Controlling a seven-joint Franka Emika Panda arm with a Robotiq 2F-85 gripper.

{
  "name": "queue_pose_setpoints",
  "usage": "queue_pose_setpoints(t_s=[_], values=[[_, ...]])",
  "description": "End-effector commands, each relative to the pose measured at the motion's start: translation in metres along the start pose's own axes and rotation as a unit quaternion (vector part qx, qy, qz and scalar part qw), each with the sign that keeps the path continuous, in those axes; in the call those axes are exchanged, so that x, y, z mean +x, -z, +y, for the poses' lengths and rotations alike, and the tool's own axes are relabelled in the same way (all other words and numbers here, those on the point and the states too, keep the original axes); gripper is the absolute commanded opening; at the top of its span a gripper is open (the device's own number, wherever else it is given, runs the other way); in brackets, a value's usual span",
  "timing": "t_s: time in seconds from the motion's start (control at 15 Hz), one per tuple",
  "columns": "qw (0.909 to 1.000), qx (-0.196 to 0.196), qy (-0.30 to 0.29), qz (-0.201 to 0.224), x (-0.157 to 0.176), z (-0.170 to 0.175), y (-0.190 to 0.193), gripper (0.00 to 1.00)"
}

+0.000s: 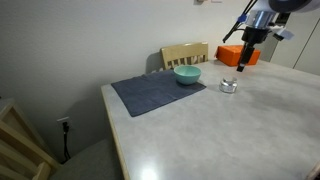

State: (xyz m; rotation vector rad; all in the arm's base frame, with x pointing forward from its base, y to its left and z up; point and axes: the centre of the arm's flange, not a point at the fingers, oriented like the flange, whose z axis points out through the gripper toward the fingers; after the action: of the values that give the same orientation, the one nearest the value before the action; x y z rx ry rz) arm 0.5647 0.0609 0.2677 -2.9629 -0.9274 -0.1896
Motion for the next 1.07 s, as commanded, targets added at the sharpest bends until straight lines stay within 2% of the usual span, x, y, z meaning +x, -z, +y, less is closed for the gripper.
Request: queue_pose_setpoints(t_s=[0.0, 0.4, 1.0], values=[[0.9995, -0.016, -0.026, 0.007, 0.011, 0.013, -0.029, 1.00], [0.9978, -0.022, -0.057, -0.024, 0.025, 0.017, -0.064, 1.00], [0.9968, -0.017, -0.072, -0.031, 0.037, 0.029, -0.076, 1.00]])
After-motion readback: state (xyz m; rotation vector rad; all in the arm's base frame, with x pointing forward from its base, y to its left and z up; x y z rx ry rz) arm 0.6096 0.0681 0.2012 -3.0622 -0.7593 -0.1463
